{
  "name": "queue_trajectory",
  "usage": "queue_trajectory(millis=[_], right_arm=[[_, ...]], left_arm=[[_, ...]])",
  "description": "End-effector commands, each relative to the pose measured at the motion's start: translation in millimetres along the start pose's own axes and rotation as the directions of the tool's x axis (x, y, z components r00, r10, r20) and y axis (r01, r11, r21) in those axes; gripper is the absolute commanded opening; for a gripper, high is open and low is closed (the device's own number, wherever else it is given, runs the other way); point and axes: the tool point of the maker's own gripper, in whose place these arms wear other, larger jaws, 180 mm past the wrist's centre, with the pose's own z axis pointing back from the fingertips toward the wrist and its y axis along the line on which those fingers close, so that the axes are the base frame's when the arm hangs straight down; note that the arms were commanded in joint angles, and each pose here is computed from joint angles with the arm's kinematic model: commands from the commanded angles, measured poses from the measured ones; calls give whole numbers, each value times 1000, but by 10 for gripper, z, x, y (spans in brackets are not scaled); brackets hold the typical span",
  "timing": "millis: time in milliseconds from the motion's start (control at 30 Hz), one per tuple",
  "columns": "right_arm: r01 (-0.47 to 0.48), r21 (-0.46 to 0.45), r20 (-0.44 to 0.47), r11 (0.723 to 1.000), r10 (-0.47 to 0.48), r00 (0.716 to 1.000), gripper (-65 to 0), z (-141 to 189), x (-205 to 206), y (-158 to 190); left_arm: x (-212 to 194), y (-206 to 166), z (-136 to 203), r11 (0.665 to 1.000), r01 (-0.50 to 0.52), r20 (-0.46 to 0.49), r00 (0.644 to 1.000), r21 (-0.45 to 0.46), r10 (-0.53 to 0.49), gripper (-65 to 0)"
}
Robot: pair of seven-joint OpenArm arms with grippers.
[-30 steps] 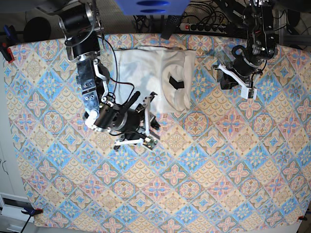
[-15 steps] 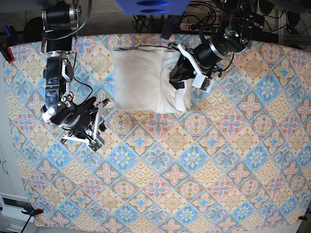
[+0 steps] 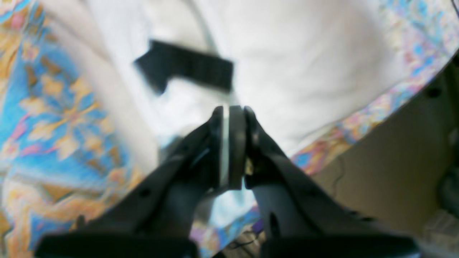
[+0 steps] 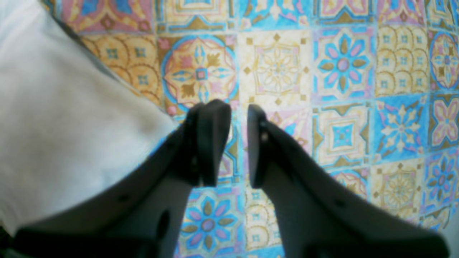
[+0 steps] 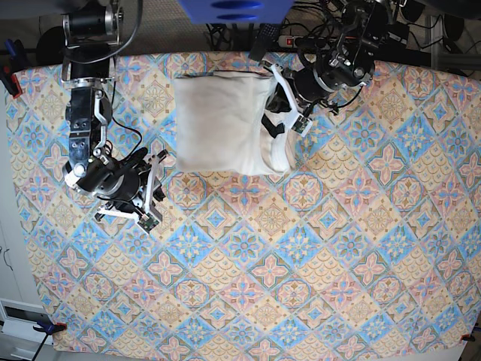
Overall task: Fold the T-shirt properly
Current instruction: 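Grasp the folded bundle with both grippers and lift it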
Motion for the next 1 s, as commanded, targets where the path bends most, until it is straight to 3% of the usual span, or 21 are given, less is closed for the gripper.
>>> queue_trajectory(millis=[0, 333, 433, 533, 633, 800, 967], right_arm=[[-14, -22, 46, 1000, 15, 999, -526, 64, 154, -74], [-28, 10, 29, 1000, 27, 999, -526, 54, 53, 116], [-82, 56, 38, 995, 80, 996, -526, -8, 138, 318], [-119, 98, 49, 988, 115, 992, -526, -58, 212, 515], [-119, 144, 79, 982, 108, 991, -534, -108, 345, 755], [-170, 222, 118, 960, 146, 982, -622, -174, 532, 1157], [-274, 262, 151, 925, 241, 959, -628, -229, 748, 1625]], left_arm=[[-29, 53, 72, 1000, 2, 6, 1000, 10, -2, -630], [-588, 717, 319, 975, -114, -86, 987, 193, 133, -630], [-556, 678, 348, 975, -124, -49, 990, 184, 135, -632], [-381, 509, 467, 981, -111, 47, 993, 161, 105, -632], [-251, 333, 573, 986, -98, 100, 991, 135, 85, -632], [-97, 144, 671, 990, -103, 148, 985, 91, 89, -632], [-70, -7, 631, 991, -134, 156, 979, 32, 127, -632]])
